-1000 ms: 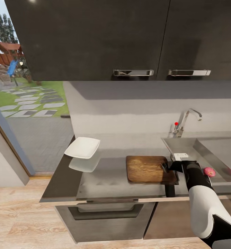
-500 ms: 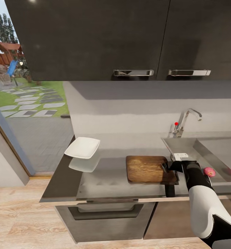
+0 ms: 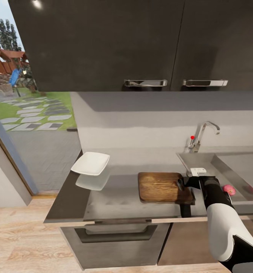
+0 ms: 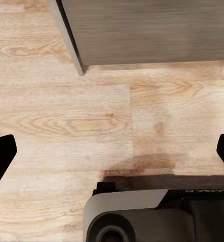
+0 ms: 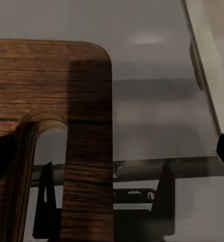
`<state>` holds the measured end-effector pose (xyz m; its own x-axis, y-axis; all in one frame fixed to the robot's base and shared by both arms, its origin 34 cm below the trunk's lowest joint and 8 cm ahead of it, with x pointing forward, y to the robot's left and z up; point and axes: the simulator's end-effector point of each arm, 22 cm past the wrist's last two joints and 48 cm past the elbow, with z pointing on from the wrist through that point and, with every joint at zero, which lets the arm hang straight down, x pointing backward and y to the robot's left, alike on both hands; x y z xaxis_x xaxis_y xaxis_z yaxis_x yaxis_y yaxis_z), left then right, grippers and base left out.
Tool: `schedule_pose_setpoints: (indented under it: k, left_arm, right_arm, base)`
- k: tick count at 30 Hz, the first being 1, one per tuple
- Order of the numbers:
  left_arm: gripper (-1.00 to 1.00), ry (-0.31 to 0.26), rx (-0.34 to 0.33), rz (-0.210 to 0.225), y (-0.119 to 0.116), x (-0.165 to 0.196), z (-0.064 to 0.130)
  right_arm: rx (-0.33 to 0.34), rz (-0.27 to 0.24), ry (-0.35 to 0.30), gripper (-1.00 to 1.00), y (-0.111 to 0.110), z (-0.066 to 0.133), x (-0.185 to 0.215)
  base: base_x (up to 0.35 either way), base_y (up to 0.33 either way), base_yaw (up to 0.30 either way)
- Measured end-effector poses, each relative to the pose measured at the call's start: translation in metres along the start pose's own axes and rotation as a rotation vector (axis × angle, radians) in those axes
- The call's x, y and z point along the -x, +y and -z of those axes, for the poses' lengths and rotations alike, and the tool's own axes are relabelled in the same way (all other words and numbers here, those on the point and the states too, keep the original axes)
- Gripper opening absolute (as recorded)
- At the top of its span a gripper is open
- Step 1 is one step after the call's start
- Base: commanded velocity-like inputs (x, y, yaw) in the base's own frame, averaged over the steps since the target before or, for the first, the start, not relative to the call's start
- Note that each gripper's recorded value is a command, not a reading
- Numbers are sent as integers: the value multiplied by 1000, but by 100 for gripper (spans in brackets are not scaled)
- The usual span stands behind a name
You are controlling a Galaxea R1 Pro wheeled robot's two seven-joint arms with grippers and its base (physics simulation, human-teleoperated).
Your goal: In the kitchen, take the Vidalia onion out of the sink, dice it on the chopping board with the paring knife, put the diced onion into the bowl on the countertop, then place both the paring knife and the chopping board into the sink.
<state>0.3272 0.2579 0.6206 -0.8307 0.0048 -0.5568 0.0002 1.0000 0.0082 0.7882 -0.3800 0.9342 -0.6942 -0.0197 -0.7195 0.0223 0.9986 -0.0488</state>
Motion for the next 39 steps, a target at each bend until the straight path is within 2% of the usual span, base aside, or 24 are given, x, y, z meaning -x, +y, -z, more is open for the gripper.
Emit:
schedule_pose_setpoints:
  k: [24,39]
  left_arm:
    - [100,-38,0,0,0,15,-1]
    - [100,-60,0,0,0,24,-1]
  right_arm:
    - [-1,-2,-38,100,-1,17,19]
    - [-1,-3,-62,100,-2,28,30]
  base:
    - [-6,0,0]
    - [-310,0,0]
